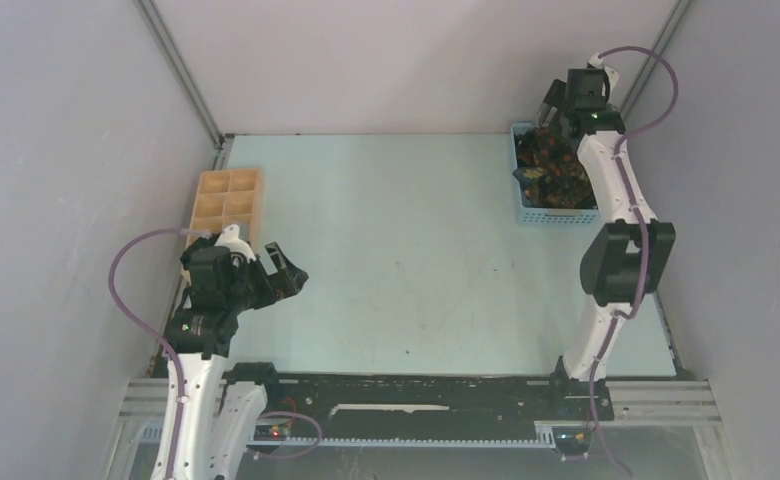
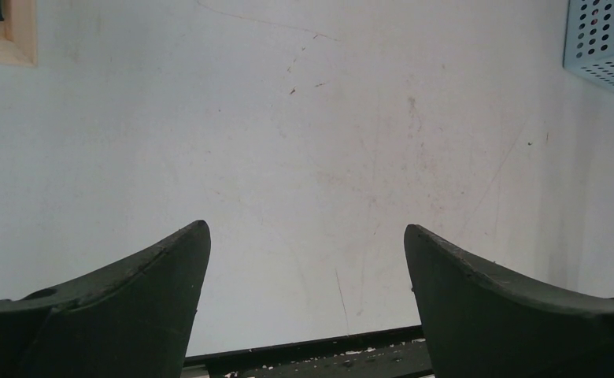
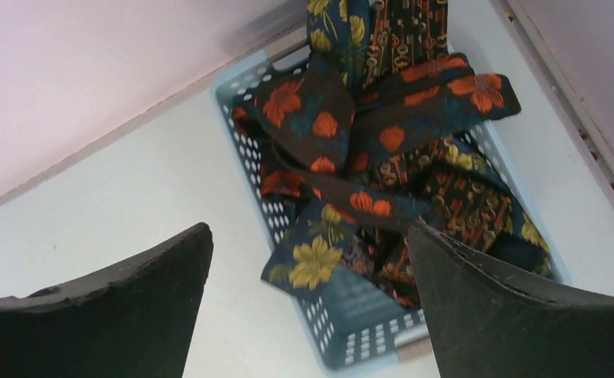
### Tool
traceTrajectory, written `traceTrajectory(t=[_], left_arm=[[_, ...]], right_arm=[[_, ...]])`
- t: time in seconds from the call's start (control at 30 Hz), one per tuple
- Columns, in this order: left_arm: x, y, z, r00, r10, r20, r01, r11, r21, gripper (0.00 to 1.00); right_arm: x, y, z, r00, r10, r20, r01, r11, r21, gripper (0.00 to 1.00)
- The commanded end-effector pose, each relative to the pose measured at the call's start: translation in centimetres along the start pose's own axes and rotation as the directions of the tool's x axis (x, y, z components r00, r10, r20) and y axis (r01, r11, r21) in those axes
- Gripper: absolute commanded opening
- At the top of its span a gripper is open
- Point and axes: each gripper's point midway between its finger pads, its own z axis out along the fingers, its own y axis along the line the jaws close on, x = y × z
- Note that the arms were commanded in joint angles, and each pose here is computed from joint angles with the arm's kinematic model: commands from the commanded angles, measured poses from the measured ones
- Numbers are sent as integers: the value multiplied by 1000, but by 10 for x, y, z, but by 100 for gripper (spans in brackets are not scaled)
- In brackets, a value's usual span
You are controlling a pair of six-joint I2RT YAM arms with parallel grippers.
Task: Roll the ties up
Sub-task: Pick up the tie from the storage box.
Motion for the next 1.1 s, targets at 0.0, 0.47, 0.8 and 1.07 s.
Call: traceTrajectory(t=[0.0, 0.47, 0.8, 1.07], left_arm=[[-2, -3, 2, 1000, -4, 9, 4, 1000, 20, 100], [0, -3, 3, 1000, -3, -7, 3, 1000, 18, 100], [1, -3, 4, 1000, -4, -16, 4, 1000, 18, 100], [0, -2, 4, 1000, -6, -5, 7, 1000, 17, 100]], right_arm=[[-12, -6, 33, 1000, 6, -22, -5, 999, 42, 97], [32, 18, 137, 996, -6, -93, 5, 1000, -18, 93], [40, 3, 144, 992, -83, -92, 87, 995, 45, 35], [-26, 32, 73, 980, -180, 80, 176, 983, 55, 14]])
